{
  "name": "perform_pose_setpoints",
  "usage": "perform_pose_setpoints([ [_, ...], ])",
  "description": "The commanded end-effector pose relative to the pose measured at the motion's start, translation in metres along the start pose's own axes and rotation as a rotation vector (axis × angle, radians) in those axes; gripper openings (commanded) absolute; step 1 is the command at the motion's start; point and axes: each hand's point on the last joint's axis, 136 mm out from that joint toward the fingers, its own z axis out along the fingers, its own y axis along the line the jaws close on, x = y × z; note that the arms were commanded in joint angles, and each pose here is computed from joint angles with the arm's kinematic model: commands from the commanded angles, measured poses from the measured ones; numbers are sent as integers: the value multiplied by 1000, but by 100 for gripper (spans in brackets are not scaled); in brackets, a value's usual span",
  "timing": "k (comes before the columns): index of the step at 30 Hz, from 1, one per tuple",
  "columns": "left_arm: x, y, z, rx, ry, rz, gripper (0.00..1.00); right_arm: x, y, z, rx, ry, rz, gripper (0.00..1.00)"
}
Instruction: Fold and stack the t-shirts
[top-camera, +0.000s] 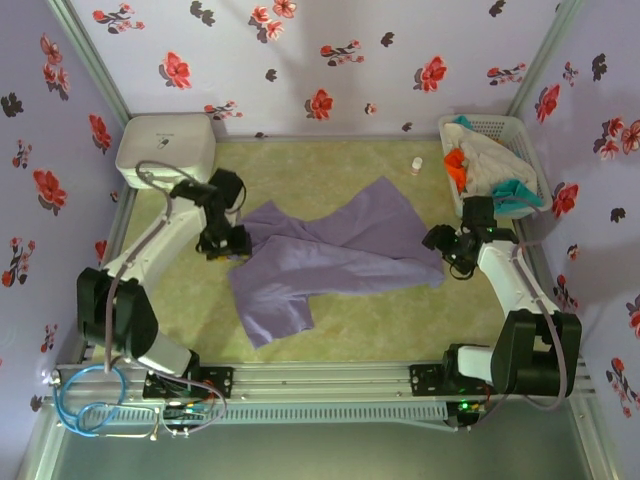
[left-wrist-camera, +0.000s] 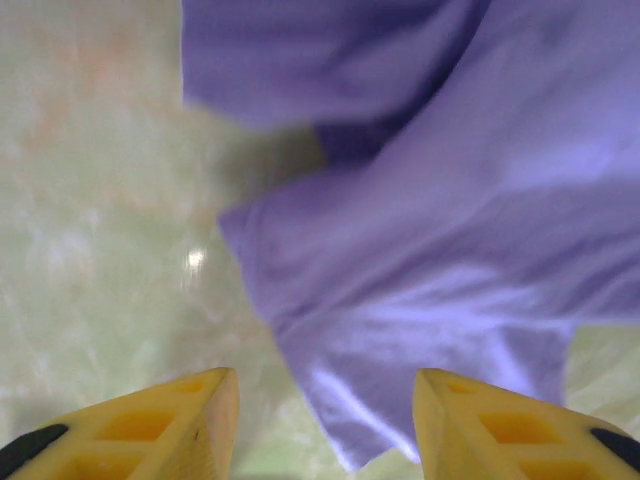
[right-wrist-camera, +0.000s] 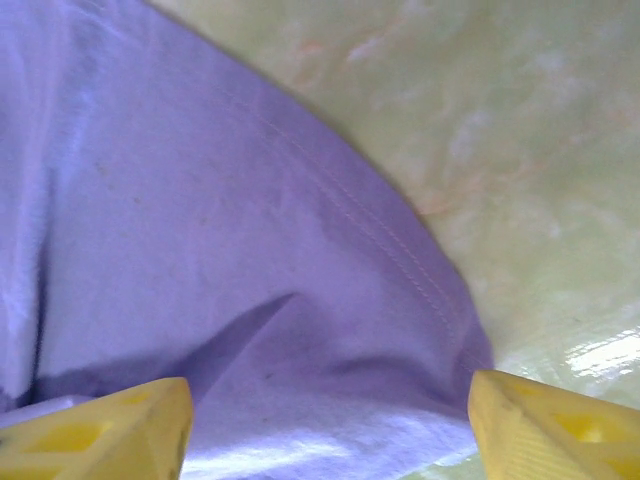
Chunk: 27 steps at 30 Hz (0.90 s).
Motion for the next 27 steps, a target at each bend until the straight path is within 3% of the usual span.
perform_pose_setpoints([
  [1, -49, -6, 1, 7, -75, 31, 49, -15, 32, 0, -64, -23, -115, 76],
  [7, -122, -15, 32, -65, -140, 110, 48, -42, 63, 20, -45, -32, -184, 79],
  [11, -150, -25, 53, -82, -103, 162, 47, -66, 85, 32, -49, -58, -169, 80],
  [15, -175, -33, 61, -84, -137, 174, 47, -89, 114, 45, -40, -81, -184, 81],
  [20, -192, -41, 71, -103, -133, 167, 47, -109, 145, 70, -23, -91, -229, 81],
  [27, -196, -54, 107, -153, -144, 192, 48, -131, 150, 115, 92, -63, -290, 77],
])
